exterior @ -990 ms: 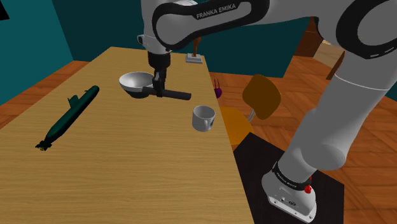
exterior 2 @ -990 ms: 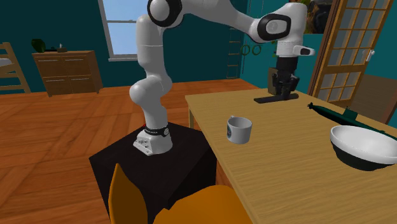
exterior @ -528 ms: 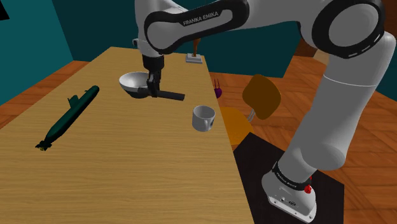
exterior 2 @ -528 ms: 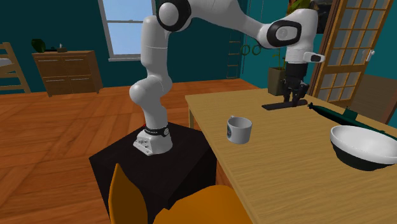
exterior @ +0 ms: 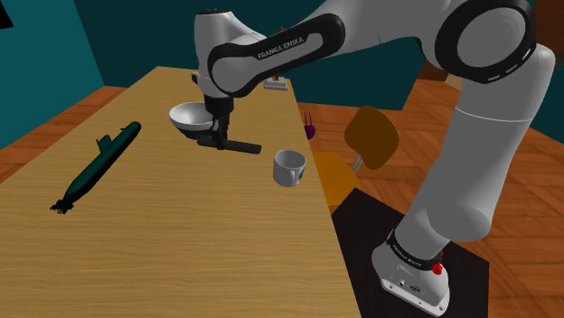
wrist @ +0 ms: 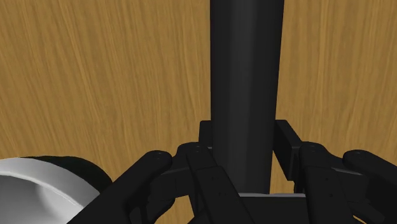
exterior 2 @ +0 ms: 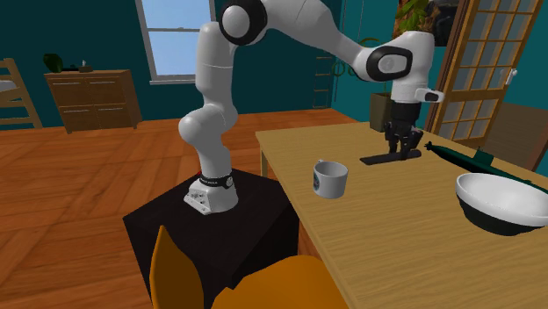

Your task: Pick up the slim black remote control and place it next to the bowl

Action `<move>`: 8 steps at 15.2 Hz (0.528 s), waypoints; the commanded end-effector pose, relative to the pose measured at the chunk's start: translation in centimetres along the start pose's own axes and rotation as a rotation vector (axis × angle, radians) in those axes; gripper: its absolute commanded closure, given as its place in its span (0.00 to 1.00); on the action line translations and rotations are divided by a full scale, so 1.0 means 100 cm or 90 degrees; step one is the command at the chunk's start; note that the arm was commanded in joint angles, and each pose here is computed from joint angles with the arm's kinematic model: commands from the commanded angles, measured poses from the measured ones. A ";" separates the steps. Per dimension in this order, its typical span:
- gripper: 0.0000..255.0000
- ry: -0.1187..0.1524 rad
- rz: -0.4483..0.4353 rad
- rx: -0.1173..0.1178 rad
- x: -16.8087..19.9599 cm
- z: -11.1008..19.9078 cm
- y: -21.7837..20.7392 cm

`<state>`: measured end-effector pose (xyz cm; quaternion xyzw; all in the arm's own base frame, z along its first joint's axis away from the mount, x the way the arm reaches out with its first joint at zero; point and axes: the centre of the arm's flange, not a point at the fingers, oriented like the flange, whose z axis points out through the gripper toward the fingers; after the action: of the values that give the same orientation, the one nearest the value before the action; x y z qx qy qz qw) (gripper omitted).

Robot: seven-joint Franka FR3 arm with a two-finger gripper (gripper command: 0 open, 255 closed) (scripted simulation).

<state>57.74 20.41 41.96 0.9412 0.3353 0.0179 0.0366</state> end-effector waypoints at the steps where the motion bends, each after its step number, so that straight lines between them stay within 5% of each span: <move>1: 1.00 0.000 0.000 0.000 0.000 0.011 -0.002; 8: 1.00 0.000 0.000 0.000 0.000 0.048 -0.005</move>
<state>57.66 20.50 37.63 0.9413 0.3352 0.0178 0.0366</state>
